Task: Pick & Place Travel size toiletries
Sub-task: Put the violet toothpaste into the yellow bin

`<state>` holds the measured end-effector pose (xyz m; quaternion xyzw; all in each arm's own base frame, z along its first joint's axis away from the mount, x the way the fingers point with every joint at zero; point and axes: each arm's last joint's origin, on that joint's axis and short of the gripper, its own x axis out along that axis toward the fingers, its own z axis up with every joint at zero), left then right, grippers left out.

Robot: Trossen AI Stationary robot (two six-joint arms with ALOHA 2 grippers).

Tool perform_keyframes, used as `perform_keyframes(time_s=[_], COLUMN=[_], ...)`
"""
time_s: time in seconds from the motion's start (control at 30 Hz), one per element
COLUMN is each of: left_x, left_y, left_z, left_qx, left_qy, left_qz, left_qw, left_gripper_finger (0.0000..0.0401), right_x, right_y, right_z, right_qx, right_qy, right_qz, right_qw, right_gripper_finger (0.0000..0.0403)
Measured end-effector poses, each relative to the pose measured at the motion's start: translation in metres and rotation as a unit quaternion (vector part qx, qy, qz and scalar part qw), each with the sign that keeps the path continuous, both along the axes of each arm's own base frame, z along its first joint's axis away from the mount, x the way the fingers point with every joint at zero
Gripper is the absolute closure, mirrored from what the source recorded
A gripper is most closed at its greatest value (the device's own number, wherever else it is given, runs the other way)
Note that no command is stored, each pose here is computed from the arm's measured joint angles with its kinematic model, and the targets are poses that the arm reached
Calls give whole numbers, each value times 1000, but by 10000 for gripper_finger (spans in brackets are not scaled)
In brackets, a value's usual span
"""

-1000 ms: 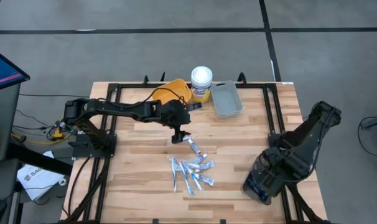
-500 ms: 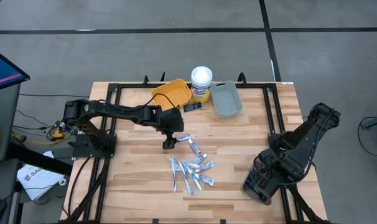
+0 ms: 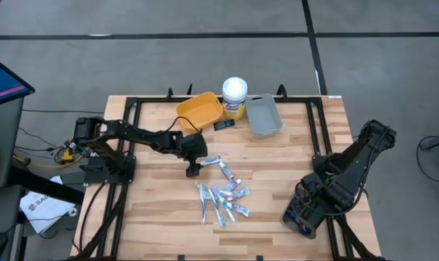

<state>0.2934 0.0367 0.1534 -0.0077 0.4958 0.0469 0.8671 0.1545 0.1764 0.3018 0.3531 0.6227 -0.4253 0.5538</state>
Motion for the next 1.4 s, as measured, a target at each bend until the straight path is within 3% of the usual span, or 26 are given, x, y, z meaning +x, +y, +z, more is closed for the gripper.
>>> perform_keyframes(time_s=[0.5,0.77,0.93,1.2,1.4], left_x=[-6,-2,-3,-3,-3], left_y=[-3,-5,-4,-4,-5], left_z=[-16,-35,-33,-32,-2], left_qx=[-3,-10,1,-25,-48], left_qy=[-35,-12,-13,-17,-76], left_qz=[7,2,12,13,35], left_qw=[999,1000,1000,999,995], left_gripper_finger=[141,149,205,348,351], right_x=[0,1,2,2,4], right_y=[0,-1,-1,-2,-3], right_z=[0,0,0,0,0], right_qx=[0,0,0,0,0], right_qy=[0,-2,-2,-2,-2], right_qz=[-2,-1,-1,-3,-6], right_qw=[1000,1000,1000,1000,1000], right_gripper_finger=[121,121,121,121,121])
